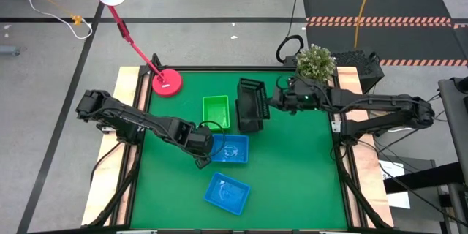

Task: Stack baskets by color
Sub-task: Stack the bottom black bin on top of the top black bin

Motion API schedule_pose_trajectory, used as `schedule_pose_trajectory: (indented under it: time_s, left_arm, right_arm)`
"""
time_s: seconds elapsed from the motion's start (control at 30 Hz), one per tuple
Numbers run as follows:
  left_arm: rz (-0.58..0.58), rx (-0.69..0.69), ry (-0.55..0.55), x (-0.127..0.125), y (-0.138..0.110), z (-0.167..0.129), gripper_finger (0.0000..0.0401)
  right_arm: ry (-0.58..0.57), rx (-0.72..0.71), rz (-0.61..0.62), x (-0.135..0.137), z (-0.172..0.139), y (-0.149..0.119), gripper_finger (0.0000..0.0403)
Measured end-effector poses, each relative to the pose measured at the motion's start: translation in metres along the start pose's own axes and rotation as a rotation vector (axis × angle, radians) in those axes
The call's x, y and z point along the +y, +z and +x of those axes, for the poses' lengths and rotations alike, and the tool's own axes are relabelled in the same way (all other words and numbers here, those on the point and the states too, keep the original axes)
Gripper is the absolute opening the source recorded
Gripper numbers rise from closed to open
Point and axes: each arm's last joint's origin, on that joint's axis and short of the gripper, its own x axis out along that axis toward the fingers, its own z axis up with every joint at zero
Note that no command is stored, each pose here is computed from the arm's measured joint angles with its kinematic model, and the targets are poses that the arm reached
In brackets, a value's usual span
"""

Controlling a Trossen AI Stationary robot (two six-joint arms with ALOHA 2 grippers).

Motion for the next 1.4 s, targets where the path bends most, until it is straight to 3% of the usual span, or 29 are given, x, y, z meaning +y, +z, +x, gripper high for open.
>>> schedule_pose_trajectory:
  time_s: [0.33,0.77,1.23,1.4]
  left_arm:
    - [-0.005,-0.003,0.004,0.003,0.004,0.0,0.0042]
    - [-0.014,-0.014,0.015,0.004,0.004,0.0,0.0042]
    - [-0.008,-0.009,0.026,0.004,0.003,0.0,0.0042]
    - [0.002,-0.011,0.032,0.005,0.003,0.0,0.0042]
  right_arm:
    - [-0.204,0.037,-0.136,0.033,0.015,0.014,0.0001]
    - [-0.371,0.073,-0.163,0.01,0.059,0.015,0.0001]
    - [-0.463,0.085,-0.122,-0.015,0.08,0.008,0.0003]
    - [-0.437,0.075,-0.09,-0.027,0.085,0.005,0.0003]
